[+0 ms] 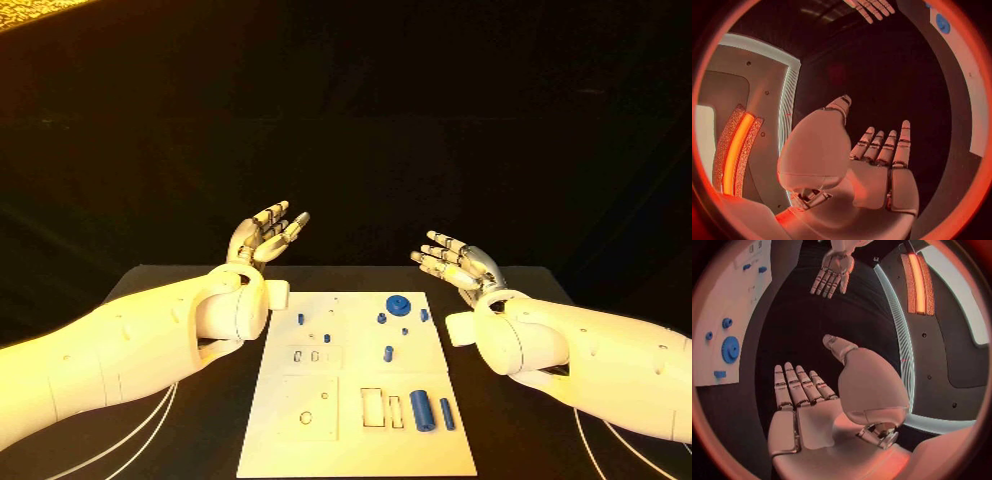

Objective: Assemble the parts on the task board

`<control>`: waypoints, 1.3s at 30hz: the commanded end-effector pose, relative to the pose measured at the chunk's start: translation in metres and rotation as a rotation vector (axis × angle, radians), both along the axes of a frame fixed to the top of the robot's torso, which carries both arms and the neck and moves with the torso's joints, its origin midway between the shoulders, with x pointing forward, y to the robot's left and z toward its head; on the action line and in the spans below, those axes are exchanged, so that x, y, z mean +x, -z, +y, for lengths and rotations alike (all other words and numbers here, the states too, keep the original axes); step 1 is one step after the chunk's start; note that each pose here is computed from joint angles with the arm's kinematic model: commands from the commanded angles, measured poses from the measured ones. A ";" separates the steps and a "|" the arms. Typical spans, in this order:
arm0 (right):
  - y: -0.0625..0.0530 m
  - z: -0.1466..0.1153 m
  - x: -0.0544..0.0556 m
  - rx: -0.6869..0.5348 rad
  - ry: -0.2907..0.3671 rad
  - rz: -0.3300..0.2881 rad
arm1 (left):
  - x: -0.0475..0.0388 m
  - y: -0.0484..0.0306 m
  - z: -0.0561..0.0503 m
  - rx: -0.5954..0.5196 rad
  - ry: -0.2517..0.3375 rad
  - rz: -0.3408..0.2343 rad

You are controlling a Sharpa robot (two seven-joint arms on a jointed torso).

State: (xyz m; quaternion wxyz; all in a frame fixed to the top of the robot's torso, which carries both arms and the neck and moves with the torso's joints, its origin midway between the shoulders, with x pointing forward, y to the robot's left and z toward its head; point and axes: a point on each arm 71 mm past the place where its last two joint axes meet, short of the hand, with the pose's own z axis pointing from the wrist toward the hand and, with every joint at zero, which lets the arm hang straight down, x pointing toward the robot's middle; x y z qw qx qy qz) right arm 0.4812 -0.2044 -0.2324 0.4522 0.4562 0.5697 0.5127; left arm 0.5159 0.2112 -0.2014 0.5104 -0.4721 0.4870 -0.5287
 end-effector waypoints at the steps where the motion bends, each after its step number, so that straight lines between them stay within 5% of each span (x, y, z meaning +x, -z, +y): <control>1: 0.002 0.009 0.000 -0.017 -0.186 0.037 | 0.0010 -0.0034 -0.007 -0.013 0.088 -0.030; 7: 0.003 0.009 0.002 -0.033 -0.224 0.050 | 0.0010 -0.0034 -0.007 -0.013 0.088 -0.030; 8: -0.016 0.001 0.008 -0.319 -0.264 -0.233 | -0.0029 -0.0054 0.002 -0.045 0.140 -0.046; 15: -0.031 -0.002 0.013 -0.454 -0.272 -0.362 | -0.0082 -0.0094 0.008 -0.050 0.151 -0.062; 24: -0.047 -0.002 0.022 -0.661 -0.347 -0.437 | -0.0235 -0.0175 0.007 -0.069 0.206 -0.064; 39: -0.052 0.011 0.031 -1.127 -0.442 -0.474 | -0.0523 -0.0314 0.005 -0.081 0.291 -0.065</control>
